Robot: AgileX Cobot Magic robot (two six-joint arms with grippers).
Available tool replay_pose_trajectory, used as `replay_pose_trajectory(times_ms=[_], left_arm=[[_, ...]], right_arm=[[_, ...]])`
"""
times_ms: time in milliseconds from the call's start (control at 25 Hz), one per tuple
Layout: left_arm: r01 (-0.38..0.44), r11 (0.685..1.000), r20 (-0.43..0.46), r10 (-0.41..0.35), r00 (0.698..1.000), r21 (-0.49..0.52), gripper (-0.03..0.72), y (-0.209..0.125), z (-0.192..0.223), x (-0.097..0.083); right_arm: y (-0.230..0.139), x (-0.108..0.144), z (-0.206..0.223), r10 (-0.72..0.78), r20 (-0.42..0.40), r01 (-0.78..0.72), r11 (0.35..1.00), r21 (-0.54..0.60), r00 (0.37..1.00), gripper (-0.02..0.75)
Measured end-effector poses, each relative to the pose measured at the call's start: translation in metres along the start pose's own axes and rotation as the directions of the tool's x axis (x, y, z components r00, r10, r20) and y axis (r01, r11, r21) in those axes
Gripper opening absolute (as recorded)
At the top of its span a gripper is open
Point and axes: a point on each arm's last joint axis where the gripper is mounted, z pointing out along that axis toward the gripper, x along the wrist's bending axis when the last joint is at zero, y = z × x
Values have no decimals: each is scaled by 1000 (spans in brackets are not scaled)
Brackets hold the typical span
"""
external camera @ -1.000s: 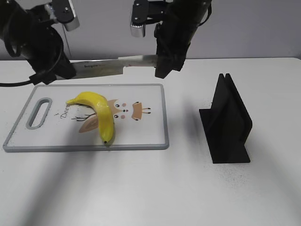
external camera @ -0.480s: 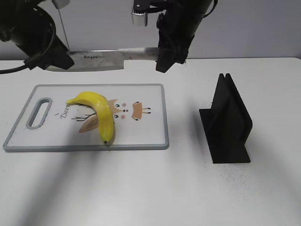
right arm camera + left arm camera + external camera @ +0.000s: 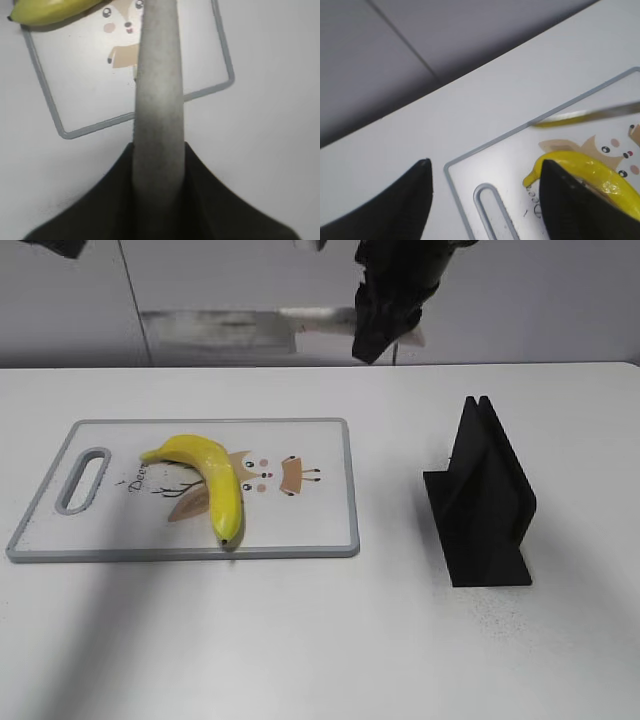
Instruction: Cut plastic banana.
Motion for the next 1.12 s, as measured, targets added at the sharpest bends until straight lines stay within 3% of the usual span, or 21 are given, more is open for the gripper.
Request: replay_pose_trajectory(times_ms=[120, 240, 360, 480, 800, 1120], left_arm=[[146, 984, -34, -143, 989, 104, 629, -6, -23, 18], [266, 931, -46, -263, 964, 249, 601, -25, -31, 31], [346, 894, -79, -338, 938, 284, 591, -39, -35, 44], [395, 875, -91, -385, 918, 281, 589, -51, -48, 47], [409, 879, -93, -398, 913, 247, 589, -93, -110, 8], [406, 900, -110, -393, 913, 157, 589, -157, -169, -47]], right_arm=[[-2, -2, -21, 202, 77, -203, 979, 3, 976, 162], [-4, -1, -44, 351, 131, -349, 936, -33, 927, 162], [-3, 4, -70, 476, 141, -466, 879, -101, 868, 162], [-9, 14, -92, 586, 126, -570, 809, -142, 800, 162], [-56, 66, -112, 740, 100, -738, 672, -69, 665, 162], [-113, 124, -120, 840, 82, -832, 543, -117, 536, 162]])
